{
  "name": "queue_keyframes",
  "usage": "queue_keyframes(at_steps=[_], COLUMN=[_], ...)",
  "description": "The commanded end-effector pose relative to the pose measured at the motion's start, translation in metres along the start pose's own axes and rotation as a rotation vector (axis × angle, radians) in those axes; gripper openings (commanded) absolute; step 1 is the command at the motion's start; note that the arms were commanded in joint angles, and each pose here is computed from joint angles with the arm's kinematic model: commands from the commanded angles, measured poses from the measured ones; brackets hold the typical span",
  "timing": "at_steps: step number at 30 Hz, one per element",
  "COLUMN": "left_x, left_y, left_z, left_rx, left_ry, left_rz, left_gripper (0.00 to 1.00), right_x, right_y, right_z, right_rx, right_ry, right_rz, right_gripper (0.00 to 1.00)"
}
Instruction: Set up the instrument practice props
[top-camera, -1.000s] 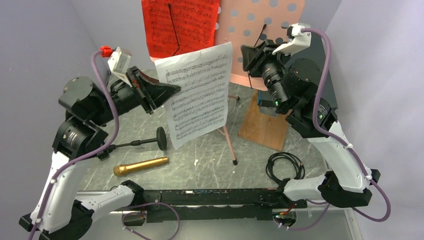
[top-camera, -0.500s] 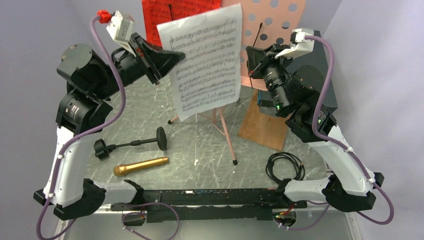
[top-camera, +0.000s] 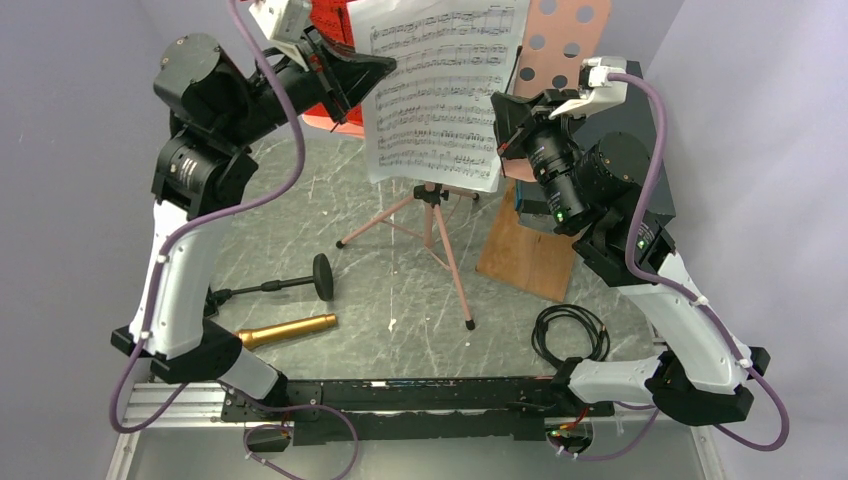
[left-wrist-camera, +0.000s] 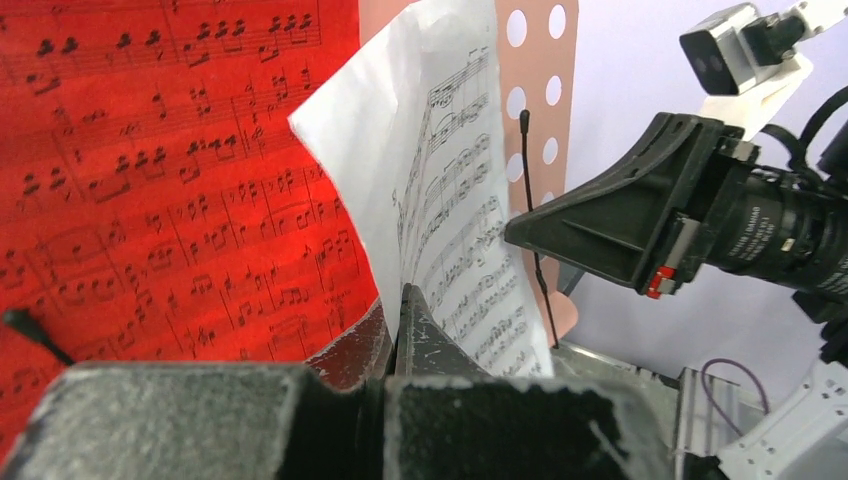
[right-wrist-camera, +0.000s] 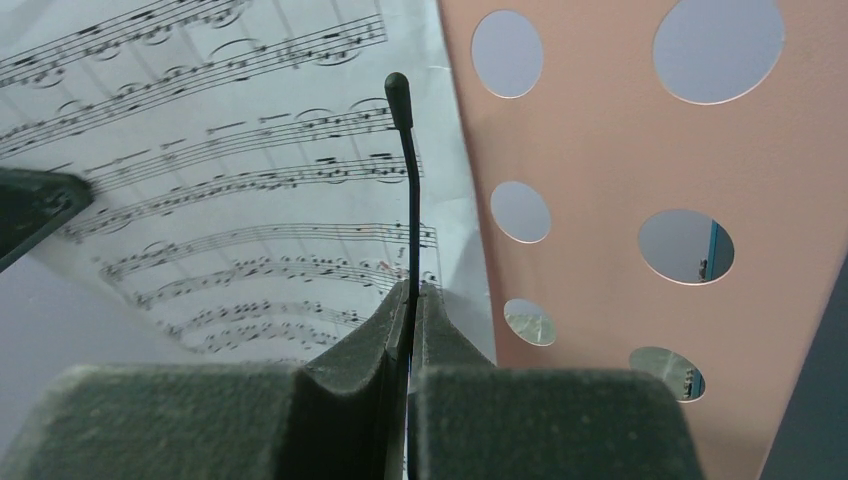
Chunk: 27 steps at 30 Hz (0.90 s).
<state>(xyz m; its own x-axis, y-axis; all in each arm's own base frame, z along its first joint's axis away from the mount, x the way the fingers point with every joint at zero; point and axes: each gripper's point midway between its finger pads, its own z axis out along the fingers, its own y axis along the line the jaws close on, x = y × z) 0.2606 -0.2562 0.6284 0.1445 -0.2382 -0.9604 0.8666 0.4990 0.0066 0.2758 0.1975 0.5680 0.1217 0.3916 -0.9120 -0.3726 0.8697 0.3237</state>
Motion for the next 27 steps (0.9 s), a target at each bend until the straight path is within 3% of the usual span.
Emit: queue_keyframes(at_steps=[1,14,27], left_x=[-0.029,-0.052,-0.063], left_y=[-0.011,-0.013,-0.009], left_z=[0.006,0.035,0.035], left_rx=[0.092,0.196,0.171], left_ry=[-0.094,-0.249,-0.298], left_rz=[0.165,0.302,0.341], left_gripper=[0.00,0.00,0.00], right_x=[-0.038,-0.044,-0.044], right_y=[0.005,0.009,0.014], right_z=[-0.009,-0.012,-0.009], right_rx=[-0.053,-0.088,-0.099], right_ry=[-0.108,-0.119,-0.111], right_rz=[0.009,-0.024,-0.028], right_gripper=[0.00,0.00,0.00])
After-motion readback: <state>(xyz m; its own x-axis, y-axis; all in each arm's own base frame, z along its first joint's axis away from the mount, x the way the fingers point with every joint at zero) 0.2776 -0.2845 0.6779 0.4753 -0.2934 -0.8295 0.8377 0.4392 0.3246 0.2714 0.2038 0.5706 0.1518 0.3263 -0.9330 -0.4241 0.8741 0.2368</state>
